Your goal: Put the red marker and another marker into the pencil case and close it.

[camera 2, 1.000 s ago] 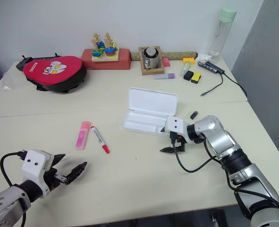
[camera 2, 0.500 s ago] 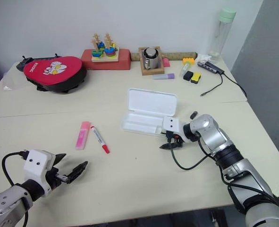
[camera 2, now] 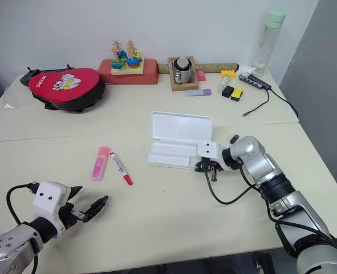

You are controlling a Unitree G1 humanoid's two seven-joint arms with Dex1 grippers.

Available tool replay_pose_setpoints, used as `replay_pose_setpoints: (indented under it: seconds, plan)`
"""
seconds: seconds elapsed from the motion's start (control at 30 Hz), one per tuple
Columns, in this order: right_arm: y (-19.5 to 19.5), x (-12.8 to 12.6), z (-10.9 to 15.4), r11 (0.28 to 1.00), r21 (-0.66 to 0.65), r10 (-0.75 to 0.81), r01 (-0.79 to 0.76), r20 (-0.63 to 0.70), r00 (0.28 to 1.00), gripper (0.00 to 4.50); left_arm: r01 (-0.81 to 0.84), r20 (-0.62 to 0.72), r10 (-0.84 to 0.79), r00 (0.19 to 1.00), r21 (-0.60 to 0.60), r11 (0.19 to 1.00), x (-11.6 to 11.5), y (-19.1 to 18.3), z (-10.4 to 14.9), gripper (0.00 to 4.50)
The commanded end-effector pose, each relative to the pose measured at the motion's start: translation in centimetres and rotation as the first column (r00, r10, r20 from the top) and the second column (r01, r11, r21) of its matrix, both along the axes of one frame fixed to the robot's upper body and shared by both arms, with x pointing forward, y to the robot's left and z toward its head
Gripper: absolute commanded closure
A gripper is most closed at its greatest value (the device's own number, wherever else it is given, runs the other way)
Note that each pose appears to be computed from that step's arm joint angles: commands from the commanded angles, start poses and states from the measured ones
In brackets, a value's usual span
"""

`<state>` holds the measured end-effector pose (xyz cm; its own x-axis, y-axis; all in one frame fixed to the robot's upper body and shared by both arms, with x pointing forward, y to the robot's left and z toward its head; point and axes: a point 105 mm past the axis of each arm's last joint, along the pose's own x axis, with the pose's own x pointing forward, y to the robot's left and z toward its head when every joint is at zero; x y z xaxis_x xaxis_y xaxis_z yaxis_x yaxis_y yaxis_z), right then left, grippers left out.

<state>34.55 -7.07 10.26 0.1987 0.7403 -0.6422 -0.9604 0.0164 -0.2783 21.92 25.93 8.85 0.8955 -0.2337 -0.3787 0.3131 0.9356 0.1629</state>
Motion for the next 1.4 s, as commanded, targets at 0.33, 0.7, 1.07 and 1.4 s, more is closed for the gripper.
replay_pose_setpoints:
  seconds: [0.33, 0.7, 1.07, 1.4]
  plan:
    - [0.4, -4.5, 2.0, 0.982, 0.008, 0.190, -0.190, 0.007, 0.982, 4.42, 0.028, 0.042, -0.030, 0.999, 0.051, 0.998, 0.8, 0.5, 1.6, 0.00]
    - [1.2, -7.7, 0.4, 0.977, 0.009, 0.213, -0.212, -0.037, 0.976, 4.42, 0.087, 0.015, -0.089, 0.996, 0.093, 0.992, 1.9, 1.0, 2.0, 0.00]
    - [1.6, -7.1, -0.5, 0.982, -0.014, 0.186, -0.187, -0.025, 0.982, 3.87, 0.120, 0.025, -0.124, 0.992, 0.111, 0.987, 2.8, 1.0, 2.9, 0.00]
    - [1.2, -7.0, 2.2, 0.984, 0.038, 0.175, -0.175, 0.001, 0.985, 1.95, 0.122, 0.025, -0.126, 0.992, 0.116, 0.986, 2.9, 1.0, 2.8, 0.00]
